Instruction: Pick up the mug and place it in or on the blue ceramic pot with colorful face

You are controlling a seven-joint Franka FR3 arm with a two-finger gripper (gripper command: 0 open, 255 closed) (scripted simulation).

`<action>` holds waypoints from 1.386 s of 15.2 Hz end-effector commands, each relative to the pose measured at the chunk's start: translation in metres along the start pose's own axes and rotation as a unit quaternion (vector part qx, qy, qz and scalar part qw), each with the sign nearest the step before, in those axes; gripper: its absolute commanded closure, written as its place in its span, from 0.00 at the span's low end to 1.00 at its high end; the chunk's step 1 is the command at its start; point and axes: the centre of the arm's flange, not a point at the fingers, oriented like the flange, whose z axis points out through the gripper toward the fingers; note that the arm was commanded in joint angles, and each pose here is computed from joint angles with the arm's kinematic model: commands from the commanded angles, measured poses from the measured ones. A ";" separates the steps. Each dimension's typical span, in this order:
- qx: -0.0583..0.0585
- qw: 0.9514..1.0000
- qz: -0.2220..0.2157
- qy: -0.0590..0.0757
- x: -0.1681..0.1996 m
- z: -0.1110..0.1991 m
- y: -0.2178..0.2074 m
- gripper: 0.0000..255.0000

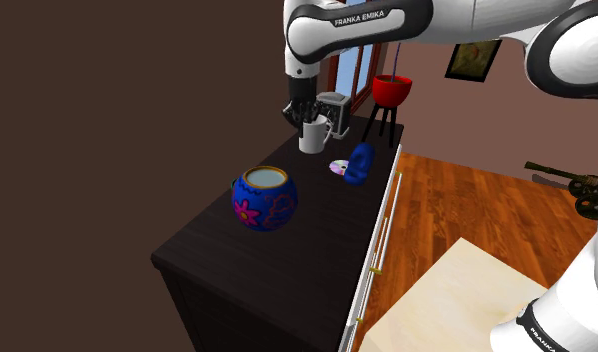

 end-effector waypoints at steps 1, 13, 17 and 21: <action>0.000 1.000 0.000 0.000 -0.001 -0.012 0.001 1.00; 0.000 1.000 0.000 0.000 -0.001 -0.075 0.005 1.00; 0.000 1.000 0.000 0.000 -0.001 -0.096 0.007 1.00; 0.000 1.000 0.000 0.000 -0.024 -0.104 -0.040 1.00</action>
